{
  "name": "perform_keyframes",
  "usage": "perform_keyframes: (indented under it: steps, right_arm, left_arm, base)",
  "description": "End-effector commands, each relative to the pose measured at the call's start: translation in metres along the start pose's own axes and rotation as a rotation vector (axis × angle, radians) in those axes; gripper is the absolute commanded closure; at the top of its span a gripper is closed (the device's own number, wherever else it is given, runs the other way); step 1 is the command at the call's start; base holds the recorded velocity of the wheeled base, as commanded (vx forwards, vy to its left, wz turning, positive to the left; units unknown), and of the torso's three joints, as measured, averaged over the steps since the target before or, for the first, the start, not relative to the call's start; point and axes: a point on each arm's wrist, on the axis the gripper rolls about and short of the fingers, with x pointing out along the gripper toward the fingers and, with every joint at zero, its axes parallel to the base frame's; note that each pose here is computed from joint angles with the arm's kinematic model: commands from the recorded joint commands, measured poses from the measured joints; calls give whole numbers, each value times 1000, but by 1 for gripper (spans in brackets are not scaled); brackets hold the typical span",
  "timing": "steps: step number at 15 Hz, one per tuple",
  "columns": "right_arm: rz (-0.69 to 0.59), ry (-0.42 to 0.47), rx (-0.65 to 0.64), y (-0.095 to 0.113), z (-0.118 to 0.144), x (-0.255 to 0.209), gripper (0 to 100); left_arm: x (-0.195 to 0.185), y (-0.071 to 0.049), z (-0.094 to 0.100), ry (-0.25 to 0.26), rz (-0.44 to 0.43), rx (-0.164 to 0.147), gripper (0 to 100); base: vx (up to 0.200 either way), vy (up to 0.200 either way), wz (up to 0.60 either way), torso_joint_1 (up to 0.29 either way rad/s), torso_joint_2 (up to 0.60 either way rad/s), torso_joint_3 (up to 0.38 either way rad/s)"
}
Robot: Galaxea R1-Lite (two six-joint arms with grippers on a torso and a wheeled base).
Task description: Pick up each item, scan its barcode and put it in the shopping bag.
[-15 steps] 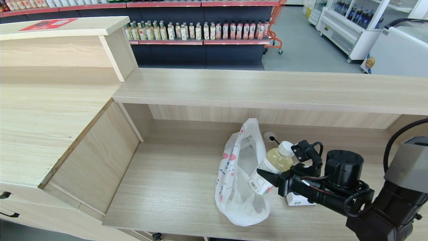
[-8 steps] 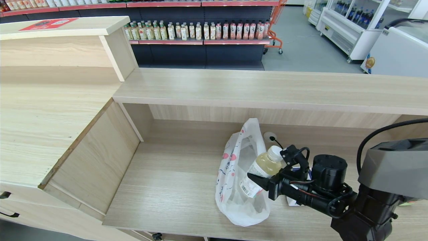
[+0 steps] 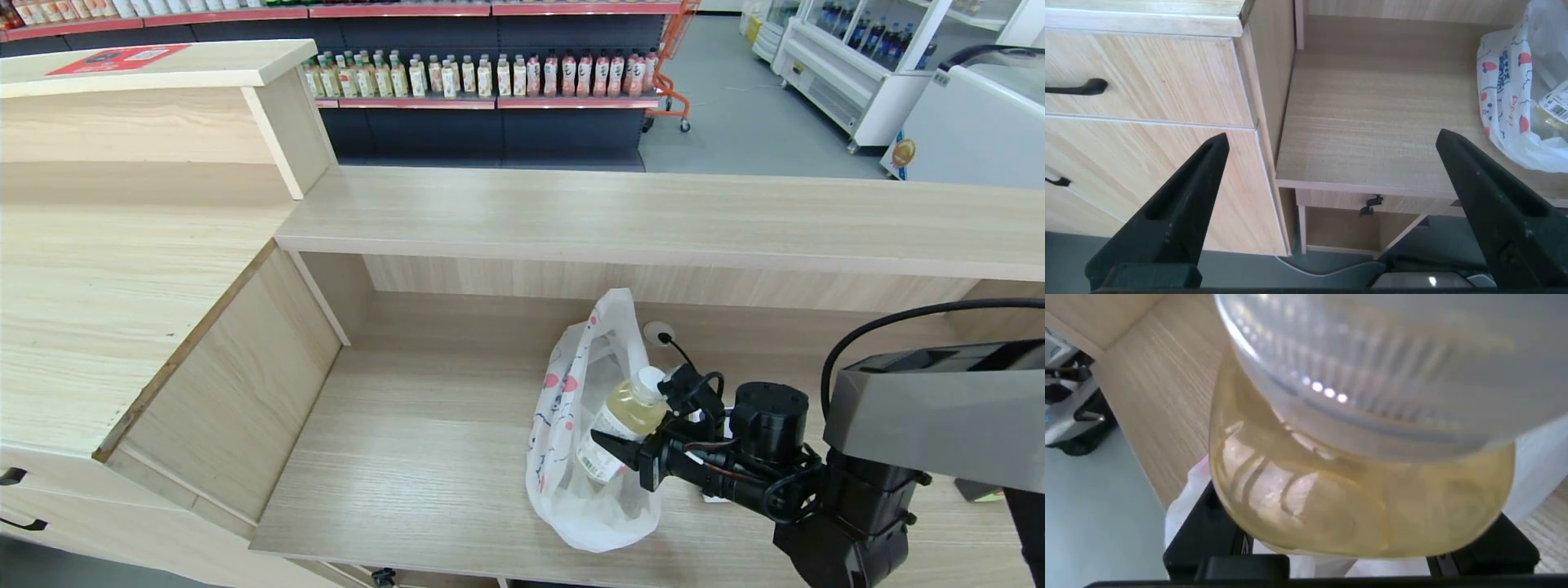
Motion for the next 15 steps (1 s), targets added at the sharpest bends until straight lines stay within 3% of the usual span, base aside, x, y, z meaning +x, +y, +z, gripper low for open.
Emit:
perform_keyframes:
  steps: [1, 7, 8, 12, 15]
  right_arm:
    - [-3, 23, -35, -4, -12, 6, 100]
    - [-12, 38, -137, -9, -21, 10, 100]
    - [-12, 37, -138, -9, -20, 9, 0]
    - [-18, -15, -150, -5, 6, -3, 0]
    - [-23, -129, -122, 7, 56, -35, 0]
  left_arm:
    - [0, 0, 0, 1, 0, 0, 0]
    - [0, 0, 0, 1, 0, 0, 0]
    - [0, 0, 0, -1, 0, 0, 0]
    - [0, 0, 0, -1, 0, 0, 0]
    - [0, 0, 0, -1, 0, 0, 0]
  base:
    - [0, 0, 0, 0, 0, 0]
    - [0, 0, 0, 0, 0, 0]
    - [0, 0, 0, 0, 0, 0]
    - [0, 0, 0, 0, 0, 0]
    - [0, 0, 0, 0, 0, 0]
